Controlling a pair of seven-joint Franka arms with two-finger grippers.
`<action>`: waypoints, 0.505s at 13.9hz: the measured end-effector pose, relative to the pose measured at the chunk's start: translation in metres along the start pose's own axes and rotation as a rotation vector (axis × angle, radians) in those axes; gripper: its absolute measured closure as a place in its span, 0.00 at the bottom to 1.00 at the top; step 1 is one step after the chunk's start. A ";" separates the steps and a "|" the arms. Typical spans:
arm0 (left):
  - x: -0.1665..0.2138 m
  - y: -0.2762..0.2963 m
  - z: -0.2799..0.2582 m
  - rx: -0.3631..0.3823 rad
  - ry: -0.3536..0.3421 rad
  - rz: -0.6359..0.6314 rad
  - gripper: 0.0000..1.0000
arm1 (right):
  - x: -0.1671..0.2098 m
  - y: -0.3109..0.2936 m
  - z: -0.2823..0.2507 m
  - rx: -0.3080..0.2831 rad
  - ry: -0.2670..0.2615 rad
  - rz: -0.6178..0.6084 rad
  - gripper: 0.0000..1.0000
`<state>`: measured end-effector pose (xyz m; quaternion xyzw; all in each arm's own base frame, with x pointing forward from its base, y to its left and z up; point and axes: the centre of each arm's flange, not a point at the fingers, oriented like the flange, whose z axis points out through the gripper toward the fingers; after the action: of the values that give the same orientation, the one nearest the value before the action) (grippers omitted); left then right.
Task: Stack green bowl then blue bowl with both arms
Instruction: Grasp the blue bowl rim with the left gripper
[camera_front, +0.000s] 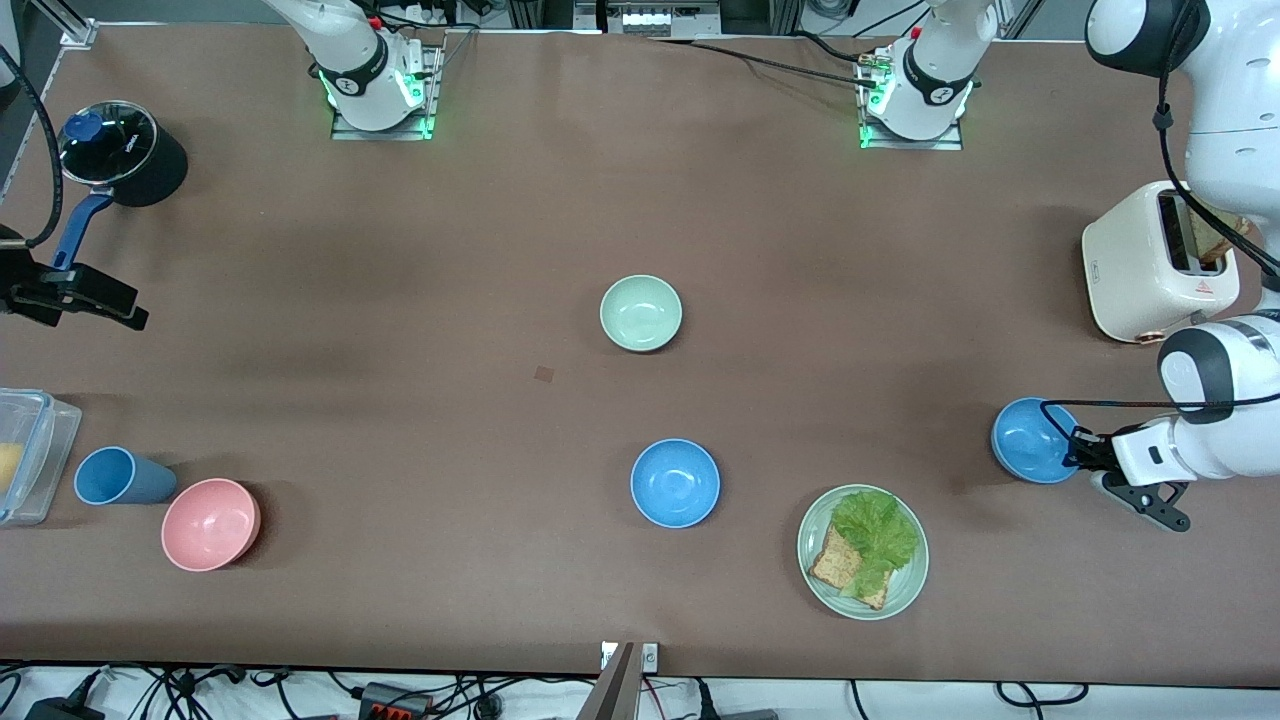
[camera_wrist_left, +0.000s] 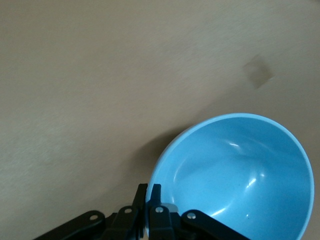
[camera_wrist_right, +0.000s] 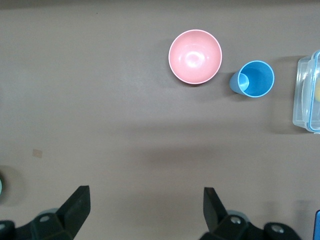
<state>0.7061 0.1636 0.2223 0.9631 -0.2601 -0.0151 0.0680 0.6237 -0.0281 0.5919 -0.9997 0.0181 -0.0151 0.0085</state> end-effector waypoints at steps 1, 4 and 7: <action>0.004 0.009 -0.010 -0.024 -0.007 0.005 0.95 | -0.001 0.000 0.001 0.000 -0.009 -0.001 0.00; 0.032 0.064 -0.059 -0.100 -0.032 -0.018 0.95 | -0.005 -0.001 0.002 -0.007 -0.039 0.001 0.00; 0.070 0.141 -0.098 -0.154 -0.045 -0.077 0.95 | -0.006 -0.002 0.003 -0.012 -0.043 0.001 0.00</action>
<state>0.7025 0.0194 0.3397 0.9636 -0.2225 -0.0596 0.1355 0.6181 -0.0258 0.5887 -0.9998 0.0185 0.0064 0.0028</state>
